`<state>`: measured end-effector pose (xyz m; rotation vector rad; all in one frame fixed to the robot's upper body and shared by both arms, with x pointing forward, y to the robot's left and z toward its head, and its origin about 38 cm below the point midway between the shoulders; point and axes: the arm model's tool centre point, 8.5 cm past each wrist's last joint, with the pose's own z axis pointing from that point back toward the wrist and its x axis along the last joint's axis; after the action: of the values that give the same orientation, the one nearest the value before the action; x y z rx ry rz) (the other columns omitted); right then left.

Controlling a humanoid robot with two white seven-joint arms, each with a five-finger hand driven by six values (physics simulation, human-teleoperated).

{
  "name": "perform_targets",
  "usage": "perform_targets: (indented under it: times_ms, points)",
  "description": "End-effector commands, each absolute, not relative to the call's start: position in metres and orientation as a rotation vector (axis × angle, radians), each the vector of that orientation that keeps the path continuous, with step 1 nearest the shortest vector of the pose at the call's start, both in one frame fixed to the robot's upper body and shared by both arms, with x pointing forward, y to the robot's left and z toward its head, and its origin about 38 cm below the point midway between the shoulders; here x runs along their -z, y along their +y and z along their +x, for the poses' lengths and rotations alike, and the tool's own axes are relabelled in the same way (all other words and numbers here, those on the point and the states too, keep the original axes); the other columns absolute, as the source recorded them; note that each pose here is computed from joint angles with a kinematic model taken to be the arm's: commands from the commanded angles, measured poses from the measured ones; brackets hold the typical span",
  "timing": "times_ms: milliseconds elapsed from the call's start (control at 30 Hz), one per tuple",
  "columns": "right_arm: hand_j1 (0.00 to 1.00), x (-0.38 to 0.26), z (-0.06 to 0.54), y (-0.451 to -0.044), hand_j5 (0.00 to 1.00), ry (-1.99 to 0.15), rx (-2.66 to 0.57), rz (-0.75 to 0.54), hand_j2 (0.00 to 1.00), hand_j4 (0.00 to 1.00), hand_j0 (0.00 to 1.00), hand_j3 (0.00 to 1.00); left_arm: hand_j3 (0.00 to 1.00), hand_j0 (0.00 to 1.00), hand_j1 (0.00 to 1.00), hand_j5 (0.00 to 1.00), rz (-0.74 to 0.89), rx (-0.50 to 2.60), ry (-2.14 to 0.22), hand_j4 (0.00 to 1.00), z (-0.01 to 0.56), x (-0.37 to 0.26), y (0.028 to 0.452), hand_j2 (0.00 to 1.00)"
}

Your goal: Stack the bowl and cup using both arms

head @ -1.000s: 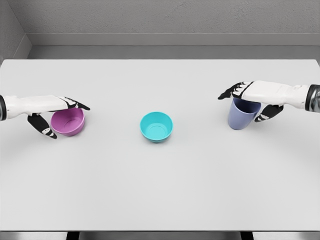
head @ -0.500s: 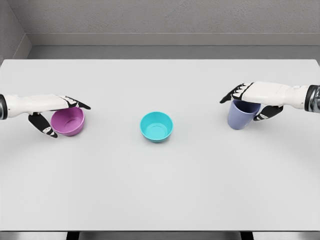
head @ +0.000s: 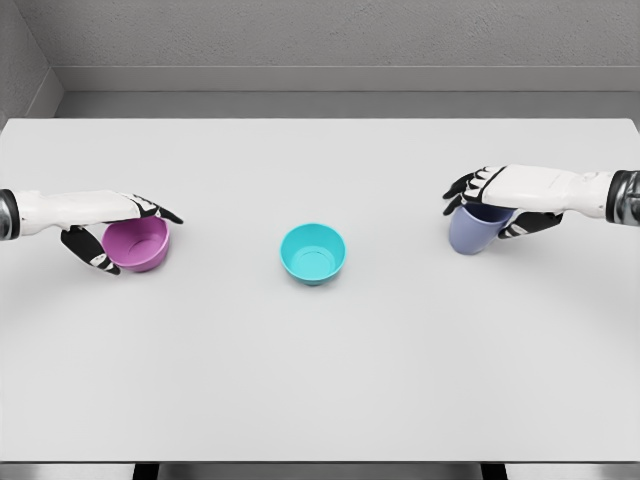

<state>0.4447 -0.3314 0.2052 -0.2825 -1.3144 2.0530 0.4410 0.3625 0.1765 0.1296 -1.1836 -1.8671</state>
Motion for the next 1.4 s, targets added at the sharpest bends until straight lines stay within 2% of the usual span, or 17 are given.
perform_targets:
  times_ms: [0, 133, 233, 400, 900, 1367]
  points:
    - [0.76, -0.204, 0.444, -0.332, 0.76, -1.305, -2.06, -0.282, 0.76, 0.76, 0.76, 0.76, 0.86, 0.86, 0.86, 0.86, 0.126, 1.864, -1.186, 0.86, 0.442, -0.177, 0.361, 0.86]
    - [0.75, -0.204, 0.444, -0.332, 0.75, -1.305, -2.06, -0.282, 0.75, 0.75, 0.75, 0.75, 0.77, 0.77, 0.77, 0.77, 0.121, 1.866, -1.185, 0.77, 0.441, -0.175, 0.36, 0.77]
    - [0.75, -0.203, 0.444, -0.331, 0.75, -1.303, -2.062, -0.281, 0.75, 0.75, 0.75, 0.75, 0.76, 0.76, 0.76, 0.76, 0.117, 1.865, -1.182, 0.76, 0.44, -0.173, 0.36, 0.76]
    - [0.72, -0.202, 0.445, -0.328, 0.72, -1.3, -2.069, -0.27, 0.72, 0.72, 0.72, 0.72, 0.76, 0.76, 0.76, 0.76, 0.118, 1.864, -1.183, 0.76, 0.441, -0.174, 0.36, 0.76]
    - [0.72, -0.225, 0.445, -0.327, 0.72, -1.334, -2.092, -0.311, 0.72, 0.72, 0.72, 0.72, 0.76, 0.76, 0.76, 0.76, 0.137, 1.856, -1.235, 0.76, 0.448, -0.187, 0.353, 0.76]
    - [0.68, -0.231, 0.447, -0.33, 0.68, -1.334, -2.092, -0.331, 0.68, 0.68, 0.68, 0.68, 0.76, 0.76, 0.76, 0.76, 0.122, 1.891, -1.303, 0.76, 0.461, -0.201, 0.323, 0.76]
